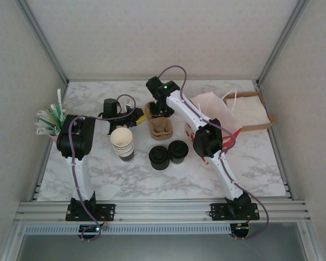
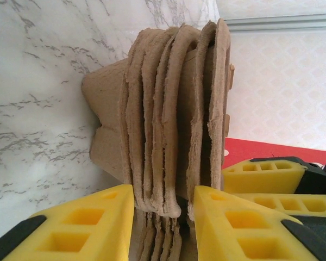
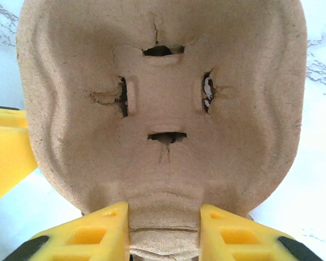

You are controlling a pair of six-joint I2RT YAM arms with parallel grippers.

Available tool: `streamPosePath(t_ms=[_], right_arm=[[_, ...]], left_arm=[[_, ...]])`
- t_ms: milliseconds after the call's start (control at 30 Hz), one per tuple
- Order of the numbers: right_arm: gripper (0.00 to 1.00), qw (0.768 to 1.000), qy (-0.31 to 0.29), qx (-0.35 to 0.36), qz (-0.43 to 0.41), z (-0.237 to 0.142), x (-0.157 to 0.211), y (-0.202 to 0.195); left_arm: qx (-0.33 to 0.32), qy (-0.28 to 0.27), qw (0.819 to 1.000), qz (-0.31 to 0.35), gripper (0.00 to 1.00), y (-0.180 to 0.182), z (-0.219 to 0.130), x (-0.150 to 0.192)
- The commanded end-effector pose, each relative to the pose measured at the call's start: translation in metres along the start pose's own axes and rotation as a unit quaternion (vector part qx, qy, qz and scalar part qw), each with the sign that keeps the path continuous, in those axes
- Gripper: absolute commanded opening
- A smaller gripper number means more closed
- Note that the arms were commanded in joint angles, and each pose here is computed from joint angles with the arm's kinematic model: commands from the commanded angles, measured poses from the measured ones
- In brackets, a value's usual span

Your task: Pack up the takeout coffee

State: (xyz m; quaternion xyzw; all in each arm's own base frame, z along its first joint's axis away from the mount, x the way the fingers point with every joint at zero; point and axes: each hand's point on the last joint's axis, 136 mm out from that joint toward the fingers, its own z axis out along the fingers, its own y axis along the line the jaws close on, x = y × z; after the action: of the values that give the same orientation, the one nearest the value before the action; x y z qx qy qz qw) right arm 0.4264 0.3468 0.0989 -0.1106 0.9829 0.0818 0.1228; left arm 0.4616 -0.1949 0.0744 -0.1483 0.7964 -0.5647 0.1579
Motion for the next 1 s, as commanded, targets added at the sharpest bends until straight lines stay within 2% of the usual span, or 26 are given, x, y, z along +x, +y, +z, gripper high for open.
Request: streamPosePath(t_ms=[0,433,567,667,967], right_arm=[[0.32,0.999,-0.022,-0.024,0.000,-0.020,-0.006,0.015],[0.32,1.000,-0.018,-0.024,-0.003,-0.016,-0.003,0.016],[0.32,1.000,-0.016,-0.023,-0.003,-0.013,-0.003,0.016],[0.32,1.000,-0.013,-0.023,-0.004,-0.011,-0.001,0.016],[0.32,1.000,-0.011,-0.025,-0.003,-0.011,0.000,0.018]], left_arm=[[-0.013,0.010,1.000,-0.006,0.34,0.016,0.006,0.008],[-0.010,0.009,1.000,-0.002,0.37,0.012,0.005,0.004],[0.000,0.011,1.000,0.000,0.47,0.006,0.007,0.004],[0.002,0.013,1.000,0.001,0.50,0.003,0.008,0.004],[-0.003,0.016,1.000,-0.006,0.49,0.012,0.011,0.007]])
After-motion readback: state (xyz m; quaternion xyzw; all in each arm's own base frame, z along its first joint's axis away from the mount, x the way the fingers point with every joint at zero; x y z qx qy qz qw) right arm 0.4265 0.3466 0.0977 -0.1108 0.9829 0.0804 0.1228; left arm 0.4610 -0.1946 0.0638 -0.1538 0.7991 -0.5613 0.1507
